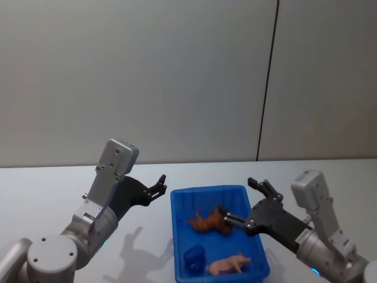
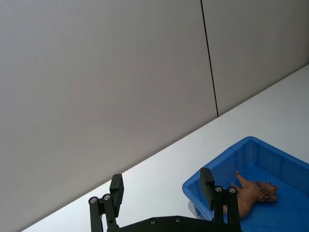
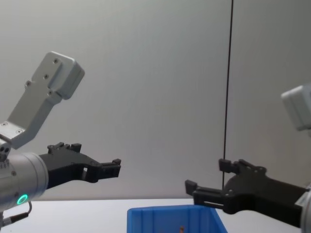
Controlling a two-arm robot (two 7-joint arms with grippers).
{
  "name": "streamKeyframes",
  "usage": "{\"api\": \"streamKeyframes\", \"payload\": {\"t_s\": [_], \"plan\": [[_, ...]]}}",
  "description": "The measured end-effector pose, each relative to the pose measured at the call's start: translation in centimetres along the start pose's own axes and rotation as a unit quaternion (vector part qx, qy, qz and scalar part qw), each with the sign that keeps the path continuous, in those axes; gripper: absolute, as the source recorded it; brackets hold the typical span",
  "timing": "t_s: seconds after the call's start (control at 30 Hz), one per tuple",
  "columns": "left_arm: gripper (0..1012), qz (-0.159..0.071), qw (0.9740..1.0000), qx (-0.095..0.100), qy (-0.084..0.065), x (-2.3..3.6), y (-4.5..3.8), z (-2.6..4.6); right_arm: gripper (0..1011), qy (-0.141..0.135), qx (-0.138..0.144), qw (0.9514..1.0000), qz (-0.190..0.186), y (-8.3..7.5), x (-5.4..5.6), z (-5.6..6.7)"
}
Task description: Pick up the two dolls from the table and place them into the box.
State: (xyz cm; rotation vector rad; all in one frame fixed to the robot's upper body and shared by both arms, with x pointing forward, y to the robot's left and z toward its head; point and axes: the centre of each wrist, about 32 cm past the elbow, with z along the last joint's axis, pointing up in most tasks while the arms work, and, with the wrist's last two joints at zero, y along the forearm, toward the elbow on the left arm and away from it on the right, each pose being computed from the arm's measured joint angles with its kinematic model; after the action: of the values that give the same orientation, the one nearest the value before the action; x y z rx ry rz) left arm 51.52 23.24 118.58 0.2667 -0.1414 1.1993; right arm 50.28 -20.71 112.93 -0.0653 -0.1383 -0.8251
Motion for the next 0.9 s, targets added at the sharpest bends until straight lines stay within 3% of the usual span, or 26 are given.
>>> {"api": "streamKeyframes", "payload": {"t_s": [0.4, 0.9], "plan": [[1001, 0.000, 1.0000, 0.000, 0.000, 0.00, 0.00, 0.00, 1001, 0.006, 0.004, 0.9997, -0.024, -1.5, 0.1, 0.0], [1001, 0.000, 1.0000, 0.000, 0.000, 0.00, 0.00, 0.00, 1001, 0.009, 0.005, 0.9994, -0.034, -2.1, 0.1, 0.1]]}}
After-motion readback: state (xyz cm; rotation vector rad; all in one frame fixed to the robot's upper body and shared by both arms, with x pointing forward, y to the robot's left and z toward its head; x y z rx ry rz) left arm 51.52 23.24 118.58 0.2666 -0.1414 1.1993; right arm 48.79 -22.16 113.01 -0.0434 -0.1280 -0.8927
